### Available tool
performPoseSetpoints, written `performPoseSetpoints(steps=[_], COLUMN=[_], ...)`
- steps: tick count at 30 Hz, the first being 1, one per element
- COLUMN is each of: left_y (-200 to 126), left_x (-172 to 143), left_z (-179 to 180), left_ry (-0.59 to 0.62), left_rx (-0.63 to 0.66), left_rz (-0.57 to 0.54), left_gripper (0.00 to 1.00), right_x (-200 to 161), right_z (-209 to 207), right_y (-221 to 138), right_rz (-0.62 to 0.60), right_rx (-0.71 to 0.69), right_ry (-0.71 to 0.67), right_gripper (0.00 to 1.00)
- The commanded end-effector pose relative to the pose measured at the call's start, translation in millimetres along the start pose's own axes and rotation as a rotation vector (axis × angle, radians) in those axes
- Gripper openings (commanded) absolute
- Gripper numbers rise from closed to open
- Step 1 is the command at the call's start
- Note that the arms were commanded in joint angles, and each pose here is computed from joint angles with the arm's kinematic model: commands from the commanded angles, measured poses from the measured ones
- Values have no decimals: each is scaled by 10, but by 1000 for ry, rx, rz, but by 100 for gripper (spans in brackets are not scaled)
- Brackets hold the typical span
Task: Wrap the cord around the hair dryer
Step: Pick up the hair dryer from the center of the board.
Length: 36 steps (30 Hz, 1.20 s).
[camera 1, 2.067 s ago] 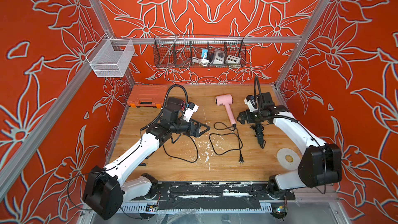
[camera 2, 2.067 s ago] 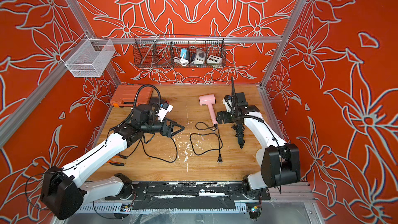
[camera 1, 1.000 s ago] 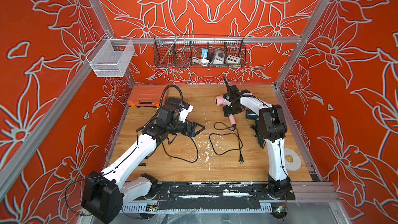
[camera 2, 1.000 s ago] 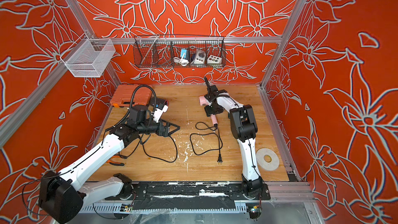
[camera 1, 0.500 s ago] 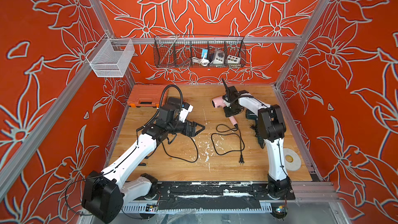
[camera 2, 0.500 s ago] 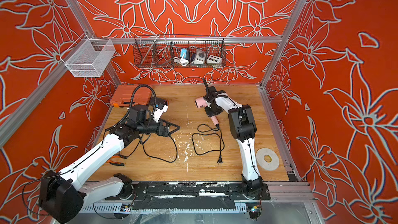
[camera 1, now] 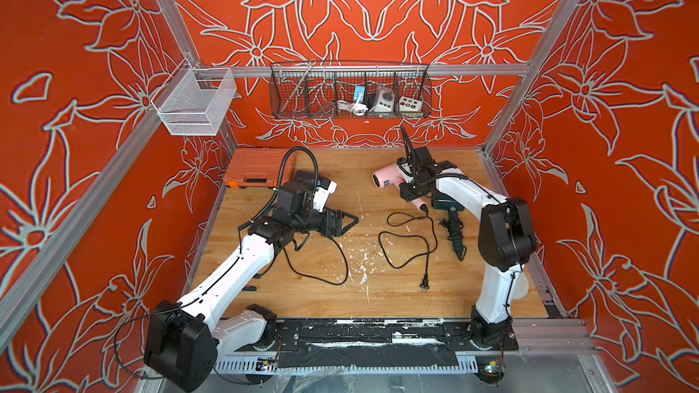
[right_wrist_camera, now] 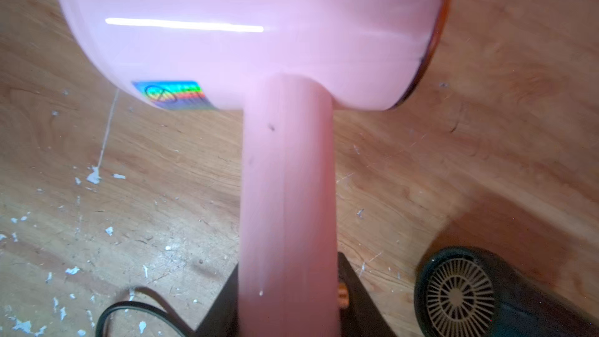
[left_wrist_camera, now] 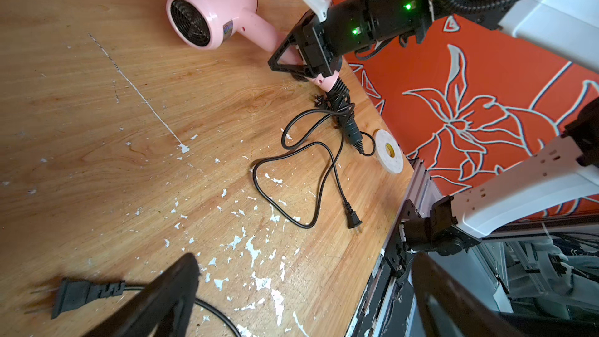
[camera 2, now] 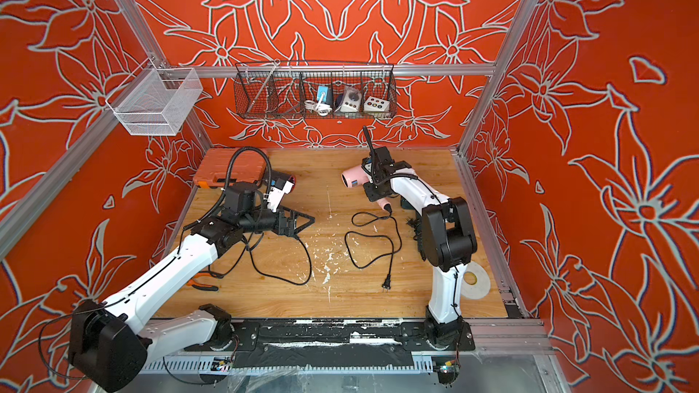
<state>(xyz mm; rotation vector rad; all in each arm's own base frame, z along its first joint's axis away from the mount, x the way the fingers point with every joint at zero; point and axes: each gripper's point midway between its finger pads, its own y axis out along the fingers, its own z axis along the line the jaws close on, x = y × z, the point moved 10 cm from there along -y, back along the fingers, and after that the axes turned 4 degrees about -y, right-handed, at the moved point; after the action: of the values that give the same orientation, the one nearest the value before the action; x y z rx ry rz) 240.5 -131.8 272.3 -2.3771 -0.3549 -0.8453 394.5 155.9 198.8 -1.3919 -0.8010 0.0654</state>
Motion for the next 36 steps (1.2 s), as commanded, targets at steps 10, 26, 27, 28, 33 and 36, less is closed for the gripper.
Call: performPoseSetpoints(steps=[10,26,27,28,33,36], left_y=[-159,-311,-321,-327,-328,-307], left_x=[326,753,768,777,824,834], left_z=[-46,-373,-394,-415,-462,-470], left_ry=[26,175,184,190,193,185], left_rx=[5,-357,-374,-396,-465,-481], left_rz=[-111,-50,-48,-42,-17,0], left_gripper=[99,99,100,100,99,99], right_x=[-85,-675,-690,-708,-756,-760], right_z=[147,570,584,605,729,828], right_y=[-629,-1821,-1867,-1918,-2086,-2120], right_rz=[-354,-830,-843,-855,-892,-895], right_rx=[-21,38,44,54,105,126], right_ry=[-258,-752,-762,-777,-845,-892], right_gripper=[0,0,0,0,0,0])
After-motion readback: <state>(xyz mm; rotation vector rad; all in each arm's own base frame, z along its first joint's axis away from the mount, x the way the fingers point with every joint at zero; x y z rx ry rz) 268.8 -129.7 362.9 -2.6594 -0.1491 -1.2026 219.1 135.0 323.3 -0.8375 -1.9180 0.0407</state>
